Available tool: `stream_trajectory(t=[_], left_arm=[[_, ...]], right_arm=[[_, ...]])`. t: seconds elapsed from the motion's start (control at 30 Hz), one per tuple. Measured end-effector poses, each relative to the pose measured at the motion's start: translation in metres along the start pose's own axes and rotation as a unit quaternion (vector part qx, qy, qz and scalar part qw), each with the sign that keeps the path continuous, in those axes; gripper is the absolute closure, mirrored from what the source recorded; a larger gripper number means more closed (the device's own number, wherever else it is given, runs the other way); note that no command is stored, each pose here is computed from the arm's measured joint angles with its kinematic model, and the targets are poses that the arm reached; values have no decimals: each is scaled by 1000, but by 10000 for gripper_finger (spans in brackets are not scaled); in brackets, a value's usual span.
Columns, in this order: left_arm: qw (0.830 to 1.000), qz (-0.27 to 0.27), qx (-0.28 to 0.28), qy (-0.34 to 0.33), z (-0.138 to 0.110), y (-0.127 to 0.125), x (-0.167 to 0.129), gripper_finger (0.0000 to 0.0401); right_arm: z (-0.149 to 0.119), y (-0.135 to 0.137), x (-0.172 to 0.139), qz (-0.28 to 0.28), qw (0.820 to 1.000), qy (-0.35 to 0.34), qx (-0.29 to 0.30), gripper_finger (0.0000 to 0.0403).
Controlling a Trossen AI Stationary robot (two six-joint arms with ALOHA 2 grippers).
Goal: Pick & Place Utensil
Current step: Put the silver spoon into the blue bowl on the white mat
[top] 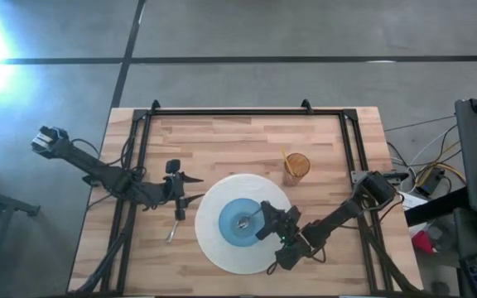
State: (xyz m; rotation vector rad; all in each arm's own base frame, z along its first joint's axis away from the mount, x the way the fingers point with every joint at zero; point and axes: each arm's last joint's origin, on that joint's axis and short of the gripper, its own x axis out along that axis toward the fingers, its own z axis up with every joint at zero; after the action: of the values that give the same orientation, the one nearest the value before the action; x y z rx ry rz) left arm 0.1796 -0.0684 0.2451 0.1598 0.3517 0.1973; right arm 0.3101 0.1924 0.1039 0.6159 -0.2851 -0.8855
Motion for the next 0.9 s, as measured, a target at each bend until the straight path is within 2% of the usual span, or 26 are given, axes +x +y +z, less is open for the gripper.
stream_trajectory(t=[0.33, 0.9], left_arm=[[1000, 0, 0, 0, 0, 0, 0, 197], [1000, 0, 0, 0, 0, 0, 0, 197]], right_arm=[[-2, -1, 0, 8, 1000, 27, -15, 362], [-3, -6, 0, 11, 998, 37, -42, 359]])
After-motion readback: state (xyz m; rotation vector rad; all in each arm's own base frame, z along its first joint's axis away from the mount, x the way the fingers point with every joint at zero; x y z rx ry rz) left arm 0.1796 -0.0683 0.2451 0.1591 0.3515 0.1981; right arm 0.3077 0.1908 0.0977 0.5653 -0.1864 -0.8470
